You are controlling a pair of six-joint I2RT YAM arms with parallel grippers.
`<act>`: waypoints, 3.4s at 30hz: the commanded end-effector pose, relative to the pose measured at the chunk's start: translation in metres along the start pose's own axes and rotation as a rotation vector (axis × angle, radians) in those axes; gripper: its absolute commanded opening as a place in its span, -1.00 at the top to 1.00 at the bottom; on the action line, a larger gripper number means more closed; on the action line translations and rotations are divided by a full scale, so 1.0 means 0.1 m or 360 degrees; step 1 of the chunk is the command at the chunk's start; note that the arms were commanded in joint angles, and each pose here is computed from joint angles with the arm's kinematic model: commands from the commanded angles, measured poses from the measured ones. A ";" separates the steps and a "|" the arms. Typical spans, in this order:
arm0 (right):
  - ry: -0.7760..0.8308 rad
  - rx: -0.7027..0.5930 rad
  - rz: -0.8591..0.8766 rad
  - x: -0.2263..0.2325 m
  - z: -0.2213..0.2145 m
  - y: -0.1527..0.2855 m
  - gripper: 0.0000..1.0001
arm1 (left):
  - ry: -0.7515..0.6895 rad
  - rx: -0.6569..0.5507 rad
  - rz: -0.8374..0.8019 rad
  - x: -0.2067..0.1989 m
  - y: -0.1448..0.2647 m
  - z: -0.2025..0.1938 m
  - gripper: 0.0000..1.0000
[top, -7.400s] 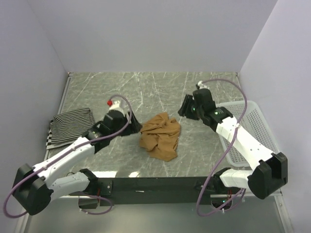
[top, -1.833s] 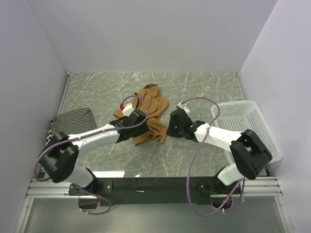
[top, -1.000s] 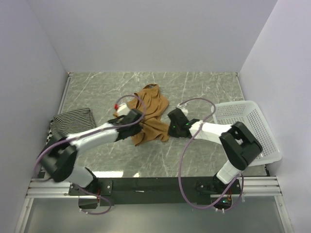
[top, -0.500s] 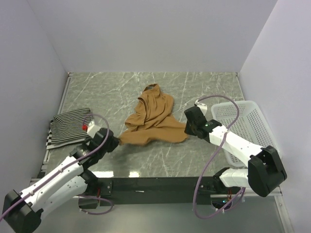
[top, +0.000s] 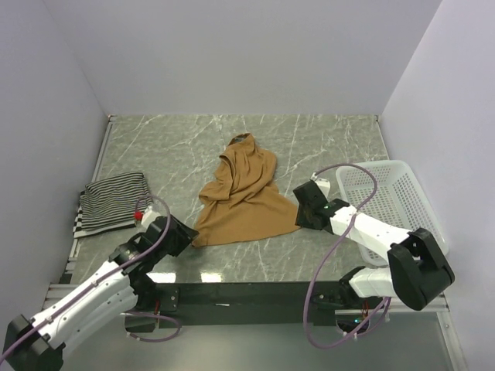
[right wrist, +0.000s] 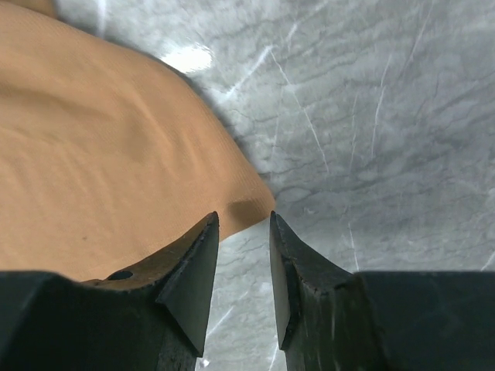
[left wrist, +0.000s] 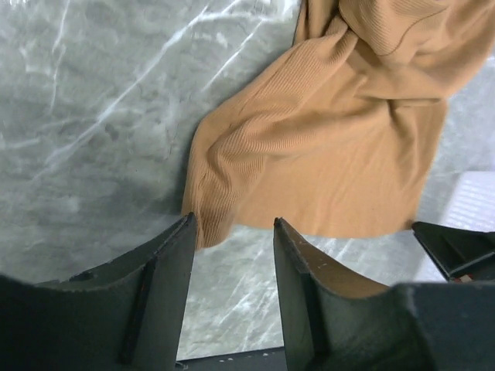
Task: Fold and stack the tank tops
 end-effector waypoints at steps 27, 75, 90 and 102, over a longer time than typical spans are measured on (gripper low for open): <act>-0.0073 0.0086 -0.0074 0.11 0.13 -0.26 0.20 | -0.0321 0.0044 0.0272 0.02 -0.19 0.00 0.02; -0.0390 -0.1411 0.0839 -0.44 1.48 3.44 1.00 | -0.0539 -0.0731 -0.1004 -2.09 2.30 1.24 0.99; -0.0156 -0.1512 0.0932 0.12 2.26 3.47 1.00 | -0.0467 -0.0919 -0.1238 -2.89 2.09 1.44 0.99; -0.0130 -0.1614 0.1031 0.55 3.58 3.24 1.00 | -0.0545 -0.0883 -0.1624 -3.79 1.55 2.63 0.99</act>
Point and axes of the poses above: each gripper's point midway between its finger pads, its own y axis back along the fingers, its own x axis along the line the jaws close on, z = x × y, the point moved 9 cm from there along y, back along the fingers, and after that the axes turned 2 degrees about y, right-handed, at the moved point
